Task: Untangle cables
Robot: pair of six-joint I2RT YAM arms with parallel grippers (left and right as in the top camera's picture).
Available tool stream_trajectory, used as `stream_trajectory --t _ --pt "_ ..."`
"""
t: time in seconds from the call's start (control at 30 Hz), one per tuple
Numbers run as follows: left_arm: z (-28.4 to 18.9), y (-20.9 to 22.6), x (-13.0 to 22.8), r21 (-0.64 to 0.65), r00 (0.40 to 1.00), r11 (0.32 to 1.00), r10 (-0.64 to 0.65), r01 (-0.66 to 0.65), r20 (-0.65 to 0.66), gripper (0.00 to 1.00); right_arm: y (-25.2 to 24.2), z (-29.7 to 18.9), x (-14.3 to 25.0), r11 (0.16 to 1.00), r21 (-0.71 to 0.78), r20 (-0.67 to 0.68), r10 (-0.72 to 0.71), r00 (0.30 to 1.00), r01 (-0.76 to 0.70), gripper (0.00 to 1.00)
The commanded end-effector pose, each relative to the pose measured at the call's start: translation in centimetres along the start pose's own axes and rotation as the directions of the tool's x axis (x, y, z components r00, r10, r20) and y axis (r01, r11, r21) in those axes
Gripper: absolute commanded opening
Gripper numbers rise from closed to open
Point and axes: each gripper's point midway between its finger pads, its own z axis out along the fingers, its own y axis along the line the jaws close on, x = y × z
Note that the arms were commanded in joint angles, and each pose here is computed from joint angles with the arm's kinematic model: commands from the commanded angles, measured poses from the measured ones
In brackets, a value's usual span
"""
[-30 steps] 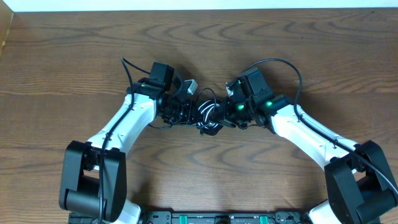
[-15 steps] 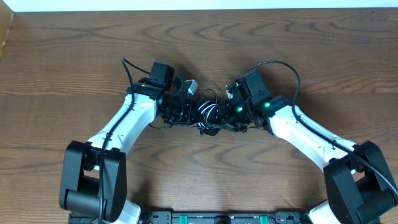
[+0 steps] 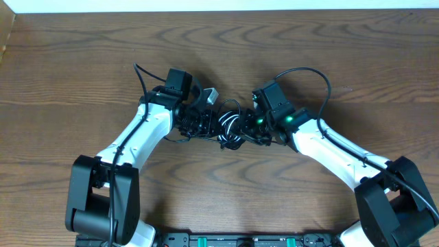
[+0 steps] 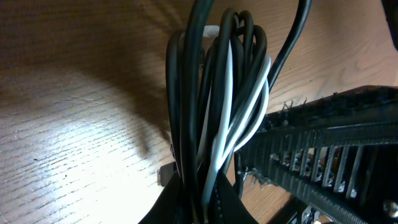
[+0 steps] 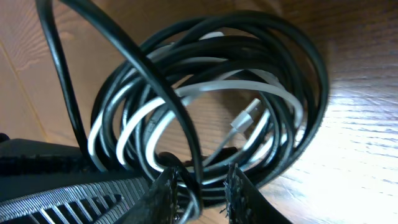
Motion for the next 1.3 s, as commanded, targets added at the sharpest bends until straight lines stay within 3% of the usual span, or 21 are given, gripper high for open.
stream_trajectory --t 0.0,0.3,0.73,0.97,1.27 --pt "-0.4 -0.3 -0.3 0.004 1.000 1.000 0.009 -0.009 0.012 0.08 0.5 -0.2 -0.3 0.999 0.018 0.062 0.044 0.997 -0.045 0.24" --pt "-0.4 -0.3 -0.3 0.004 1.000 1.000 0.008 -0.008 0.012 0.08 0.4 0.5 0.2 0.991 0.074 0.147 0.096 0.984 -0.108 0.26" --pt "-0.4 -0.3 -0.3 0.004 1.000 1.000 0.008 -0.008 0.012 0.08 -0.1 0.4 -0.3 0.989 0.104 0.200 0.080 0.976 -0.102 0.01" --pt "-0.4 -0.3 -0.3 0.004 1.000 1.000 0.008 -0.008 0.012 0.08 0.7 -0.1 -0.3 0.996 0.091 0.183 -0.015 0.983 -0.002 0.01" --pt "-0.4 -0.3 -0.3 0.003 1.000 1.000 0.008 -0.009 0.012 0.08 5.1 -5.9 -0.4 0.986 -0.026 0.273 -0.154 0.950 0.167 0.01"
